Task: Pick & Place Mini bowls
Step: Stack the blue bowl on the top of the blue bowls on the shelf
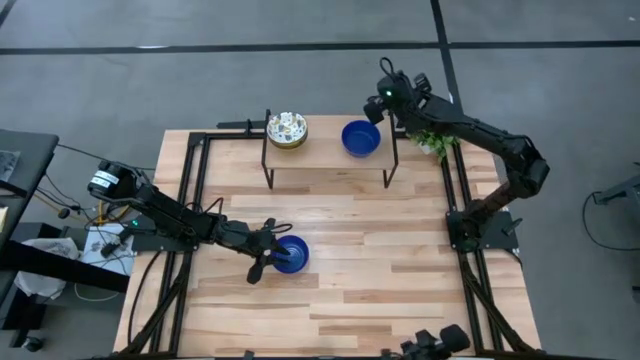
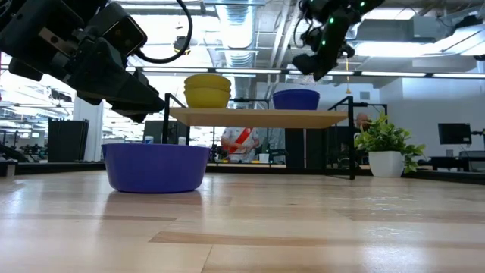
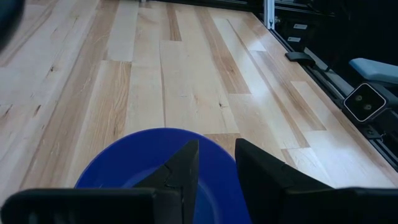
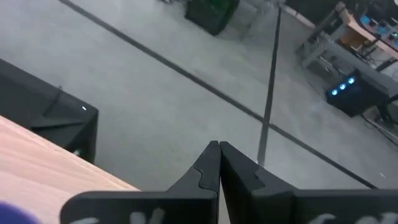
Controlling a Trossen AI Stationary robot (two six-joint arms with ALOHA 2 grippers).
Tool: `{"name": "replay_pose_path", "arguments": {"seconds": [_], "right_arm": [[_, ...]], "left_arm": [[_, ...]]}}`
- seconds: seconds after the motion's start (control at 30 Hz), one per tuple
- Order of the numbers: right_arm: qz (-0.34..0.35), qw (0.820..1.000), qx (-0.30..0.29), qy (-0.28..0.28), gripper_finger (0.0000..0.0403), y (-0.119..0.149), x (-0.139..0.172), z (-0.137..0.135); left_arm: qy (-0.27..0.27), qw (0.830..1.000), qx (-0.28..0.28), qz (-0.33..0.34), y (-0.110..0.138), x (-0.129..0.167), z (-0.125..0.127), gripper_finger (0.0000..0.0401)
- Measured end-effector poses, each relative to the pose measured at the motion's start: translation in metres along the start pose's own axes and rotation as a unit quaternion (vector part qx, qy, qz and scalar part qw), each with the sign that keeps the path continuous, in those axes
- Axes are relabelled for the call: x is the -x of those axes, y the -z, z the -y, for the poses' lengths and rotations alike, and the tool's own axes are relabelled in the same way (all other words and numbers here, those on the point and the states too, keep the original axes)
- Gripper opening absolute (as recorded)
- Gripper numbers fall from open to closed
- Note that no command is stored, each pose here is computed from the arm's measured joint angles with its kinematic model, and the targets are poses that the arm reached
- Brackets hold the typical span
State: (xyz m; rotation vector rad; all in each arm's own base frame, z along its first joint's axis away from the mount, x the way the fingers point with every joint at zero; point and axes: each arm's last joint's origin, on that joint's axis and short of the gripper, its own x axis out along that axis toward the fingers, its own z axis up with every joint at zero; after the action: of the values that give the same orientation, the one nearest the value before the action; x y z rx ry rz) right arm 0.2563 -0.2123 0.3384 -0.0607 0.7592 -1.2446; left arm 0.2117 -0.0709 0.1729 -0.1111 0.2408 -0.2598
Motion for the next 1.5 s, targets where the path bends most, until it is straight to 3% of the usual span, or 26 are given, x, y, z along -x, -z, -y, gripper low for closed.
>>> {"name": "replay_pose_path", "arguments": {"seconds": [0.2,0.33,0.43,0.57,0.67,0.8,0.93,1.17,1.3,1.5], "right_arm": [[0.054,0.998,-0.016,-0.030,0.0001,-0.002,0.039,0.001],[0.134,0.985,-0.052,-0.097,0.0001,0.008,0.072,-0.002],[0.185,0.965,-0.066,-0.173,0.0001,0.026,0.092,-0.009],[0.230,0.926,-0.053,-0.295,0.0001,0.058,0.116,-0.024],[0.231,0.899,-0.045,-0.370,0.0001,0.086,0.130,-0.040],[0.222,0.875,-0.032,-0.429,0.0001,0.121,0.145,-0.059],[0.222,0.854,-0.024,-0.470,0.0001,0.144,0.159,-0.072],[0.300,0.796,-0.027,-0.525,0.0001,0.142,0.195,-0.074],[0.293,0.789,-0.006,-0.539,0.0001,0.149,0.201,-0.082],[0.256,0.794,0.029,-0.551,0.0001,0.162,0.201,-0.108]], "left_arm": [[0.000,1.000,0.002,-0.002,0.000,0.000,0.000,0.0104],[0.014,1.000,-0.004,-0.007,0.001,0.000,0.003,0.0104],[0.025,0.999,-0.022,-0.007,0.002,0.000,0.006,0.0104],[0.030,0.999,-0.030,-0.007,0.002,0.000,0.008,0.0104],[0.030,0.999,-0.030,-0.006,0.002,0.000,0.008,0.0104],[0.030,0.999,-0.030,-0.005,0.001,0.000,0.008,0.0104],[0.030,0.999,-0.030,-0.004,0.001,0.000,0.008,0.0104],[0.051,0.998,-0.043,0.008,0.000,0.001,0.017,0.0104],[0.069,0.996,-0.060,0.009,0.001,0.002,0.025,0.0104],[0.080,0.993,-0.085,0.009,0.002,0.003,0.030,0.0104]]}}
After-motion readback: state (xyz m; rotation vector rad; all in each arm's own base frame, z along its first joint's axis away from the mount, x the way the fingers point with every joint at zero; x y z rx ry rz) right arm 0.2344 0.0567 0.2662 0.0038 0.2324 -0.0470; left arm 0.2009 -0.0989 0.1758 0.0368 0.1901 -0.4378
